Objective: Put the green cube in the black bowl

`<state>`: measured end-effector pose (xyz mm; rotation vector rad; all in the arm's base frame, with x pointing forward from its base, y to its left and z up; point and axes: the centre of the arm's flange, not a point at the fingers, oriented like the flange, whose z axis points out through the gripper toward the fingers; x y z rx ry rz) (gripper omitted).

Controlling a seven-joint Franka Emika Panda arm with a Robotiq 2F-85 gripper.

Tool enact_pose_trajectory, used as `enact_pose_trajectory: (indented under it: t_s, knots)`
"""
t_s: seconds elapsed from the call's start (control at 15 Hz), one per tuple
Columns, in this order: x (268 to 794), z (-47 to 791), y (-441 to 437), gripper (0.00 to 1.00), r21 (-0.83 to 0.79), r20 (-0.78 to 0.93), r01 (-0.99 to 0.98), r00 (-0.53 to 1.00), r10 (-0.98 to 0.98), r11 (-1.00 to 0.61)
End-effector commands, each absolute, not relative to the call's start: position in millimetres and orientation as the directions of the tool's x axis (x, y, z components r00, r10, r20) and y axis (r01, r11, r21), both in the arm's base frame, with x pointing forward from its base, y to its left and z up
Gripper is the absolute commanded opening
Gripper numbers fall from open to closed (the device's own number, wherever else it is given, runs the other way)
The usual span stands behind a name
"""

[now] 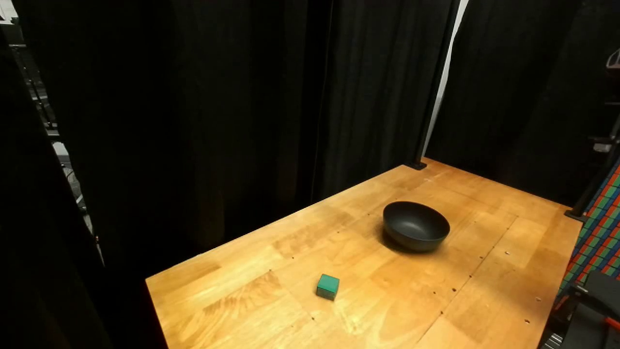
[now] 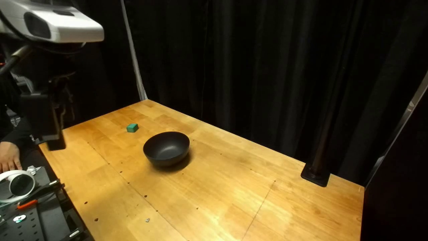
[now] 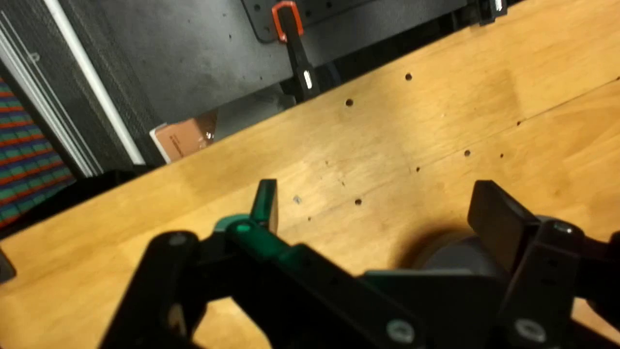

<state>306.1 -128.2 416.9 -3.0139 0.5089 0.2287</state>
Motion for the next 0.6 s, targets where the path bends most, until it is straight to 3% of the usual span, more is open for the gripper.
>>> enact_pose_trajectory:
  t_s: [0.0, 0.53]
  knots:
    - [359, 403, -51, 1.0, 0.041, 0.014, -0.265, 0.964, -0.265, -0.963]
    - [409, 323, 162, 1.0, 0.072, 0.165, 0.007, 0.986, 0.019, -0.997]
